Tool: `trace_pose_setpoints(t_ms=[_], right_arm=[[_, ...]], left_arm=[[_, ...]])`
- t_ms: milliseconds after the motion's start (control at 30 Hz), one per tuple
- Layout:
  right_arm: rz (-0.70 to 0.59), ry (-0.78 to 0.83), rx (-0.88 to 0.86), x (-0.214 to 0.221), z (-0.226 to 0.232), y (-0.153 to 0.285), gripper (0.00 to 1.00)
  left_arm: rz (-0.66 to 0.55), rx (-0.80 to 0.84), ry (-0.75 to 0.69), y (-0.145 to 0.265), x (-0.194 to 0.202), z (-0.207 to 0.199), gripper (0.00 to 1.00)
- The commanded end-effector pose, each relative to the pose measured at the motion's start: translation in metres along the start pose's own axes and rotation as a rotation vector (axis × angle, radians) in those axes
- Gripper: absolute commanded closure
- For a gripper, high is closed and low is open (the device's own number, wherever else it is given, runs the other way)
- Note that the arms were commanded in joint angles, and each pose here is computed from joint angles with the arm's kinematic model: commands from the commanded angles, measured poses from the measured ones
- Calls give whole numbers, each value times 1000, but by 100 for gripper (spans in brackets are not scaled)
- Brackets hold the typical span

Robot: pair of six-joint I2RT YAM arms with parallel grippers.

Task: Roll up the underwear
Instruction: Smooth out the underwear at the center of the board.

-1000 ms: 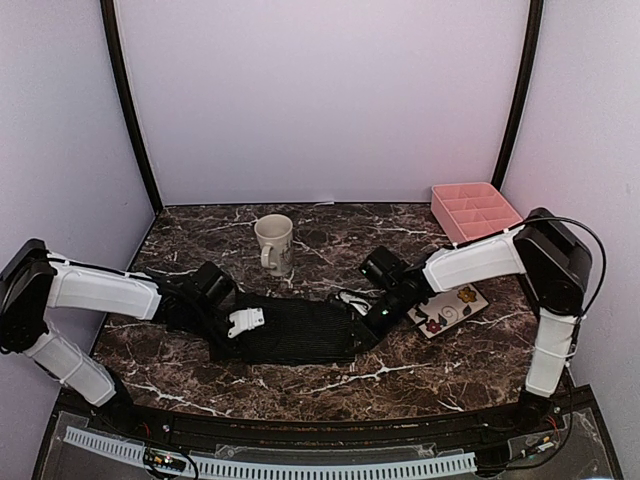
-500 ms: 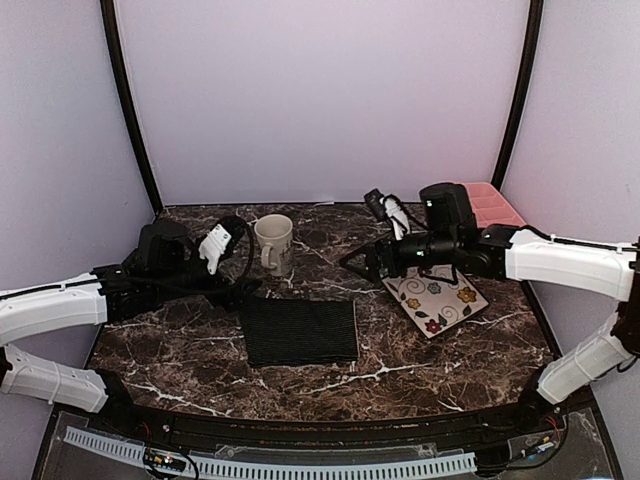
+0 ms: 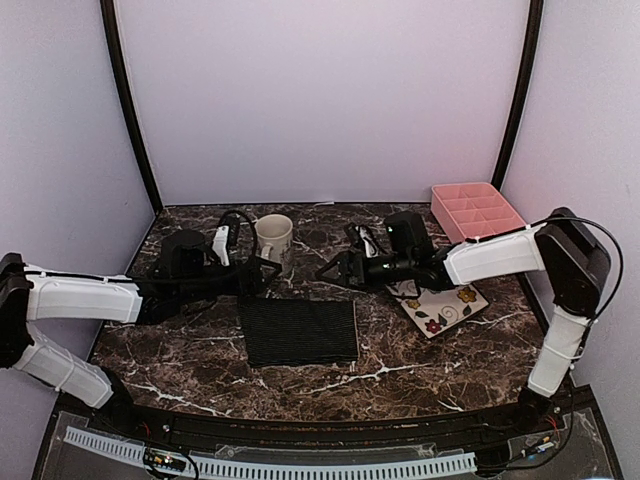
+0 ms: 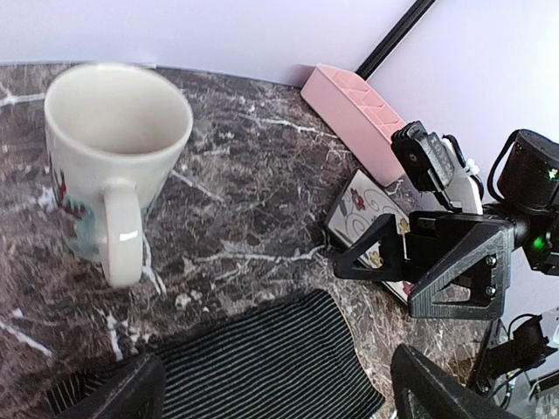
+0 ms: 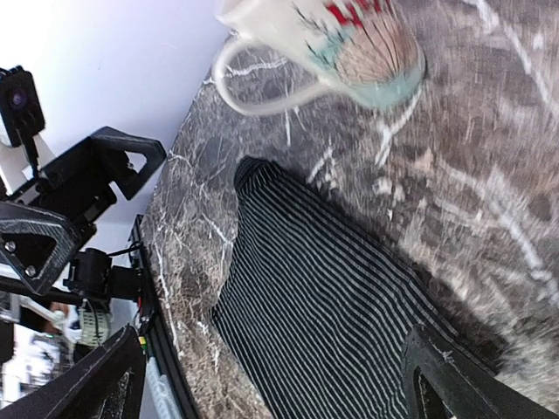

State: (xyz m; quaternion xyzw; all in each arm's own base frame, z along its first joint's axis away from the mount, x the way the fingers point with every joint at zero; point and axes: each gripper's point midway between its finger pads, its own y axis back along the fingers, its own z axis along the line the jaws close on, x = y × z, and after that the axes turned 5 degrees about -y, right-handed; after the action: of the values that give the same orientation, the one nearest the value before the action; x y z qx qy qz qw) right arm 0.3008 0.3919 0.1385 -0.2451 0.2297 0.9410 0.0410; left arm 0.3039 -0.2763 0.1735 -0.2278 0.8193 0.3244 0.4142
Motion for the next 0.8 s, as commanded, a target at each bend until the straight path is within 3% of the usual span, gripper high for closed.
trace_pose_setpoints(t_ms=[0, 267, 567, 767], right_arm=[[-4, -67, -137, -2, 22, -10, 0], [61, -159, -87, 13, -20, -43, 0], [132, -297, 55, 57, -102, -42, 3], [158, -274, 7, 55, -88, -44, 4]], left_arm=[[5, 77, 181, -7, 15, -2, 8], [44, 5, 335, -21, 43, 48, 7], [66, -108, 452, -19, 77, 104, 7], [83, -236, 539, -1, 99, 132, 7]])
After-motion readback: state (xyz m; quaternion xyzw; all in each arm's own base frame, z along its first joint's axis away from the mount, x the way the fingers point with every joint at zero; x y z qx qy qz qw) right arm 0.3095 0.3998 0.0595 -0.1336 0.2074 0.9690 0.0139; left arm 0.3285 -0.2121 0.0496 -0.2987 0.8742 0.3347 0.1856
